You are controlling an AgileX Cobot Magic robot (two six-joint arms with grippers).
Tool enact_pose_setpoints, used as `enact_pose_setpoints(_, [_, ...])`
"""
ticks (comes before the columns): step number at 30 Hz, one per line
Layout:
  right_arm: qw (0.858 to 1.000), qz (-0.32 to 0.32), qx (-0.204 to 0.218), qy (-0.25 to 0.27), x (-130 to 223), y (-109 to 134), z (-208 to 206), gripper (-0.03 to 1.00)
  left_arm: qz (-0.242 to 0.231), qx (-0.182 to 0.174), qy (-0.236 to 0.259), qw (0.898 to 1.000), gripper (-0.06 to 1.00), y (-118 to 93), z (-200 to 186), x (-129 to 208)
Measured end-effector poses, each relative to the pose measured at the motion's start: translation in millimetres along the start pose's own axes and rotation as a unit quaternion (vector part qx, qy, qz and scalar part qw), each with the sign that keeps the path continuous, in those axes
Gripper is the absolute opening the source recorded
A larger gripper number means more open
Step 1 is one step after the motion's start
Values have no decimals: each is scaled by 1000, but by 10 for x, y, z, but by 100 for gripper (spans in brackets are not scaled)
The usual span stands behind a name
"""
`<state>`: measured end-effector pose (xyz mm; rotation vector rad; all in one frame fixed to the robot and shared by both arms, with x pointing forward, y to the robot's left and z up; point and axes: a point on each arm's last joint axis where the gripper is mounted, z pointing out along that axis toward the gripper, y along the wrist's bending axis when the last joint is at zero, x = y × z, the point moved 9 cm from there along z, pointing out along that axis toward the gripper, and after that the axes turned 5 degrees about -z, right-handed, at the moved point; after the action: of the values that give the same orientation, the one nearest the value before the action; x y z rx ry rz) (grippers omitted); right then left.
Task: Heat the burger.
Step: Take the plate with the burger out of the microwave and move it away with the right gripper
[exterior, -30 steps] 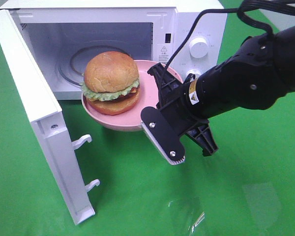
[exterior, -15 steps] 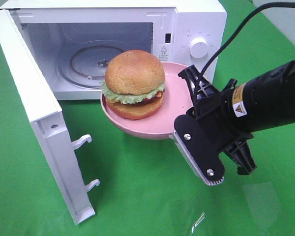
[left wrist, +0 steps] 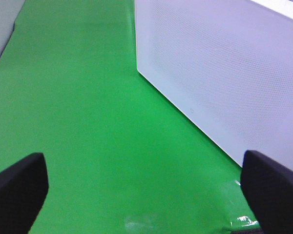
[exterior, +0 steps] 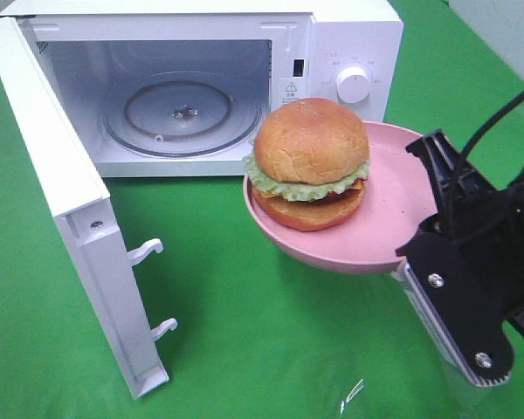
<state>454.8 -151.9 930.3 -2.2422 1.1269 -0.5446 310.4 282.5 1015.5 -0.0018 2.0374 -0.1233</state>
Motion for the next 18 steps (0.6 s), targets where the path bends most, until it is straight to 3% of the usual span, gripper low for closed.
enact_pose_setpoints(18, [993, 103, 3, 65, 314, 461, -596, 10, 0, 0, 0, 1000, 99, 0, 0, 0])
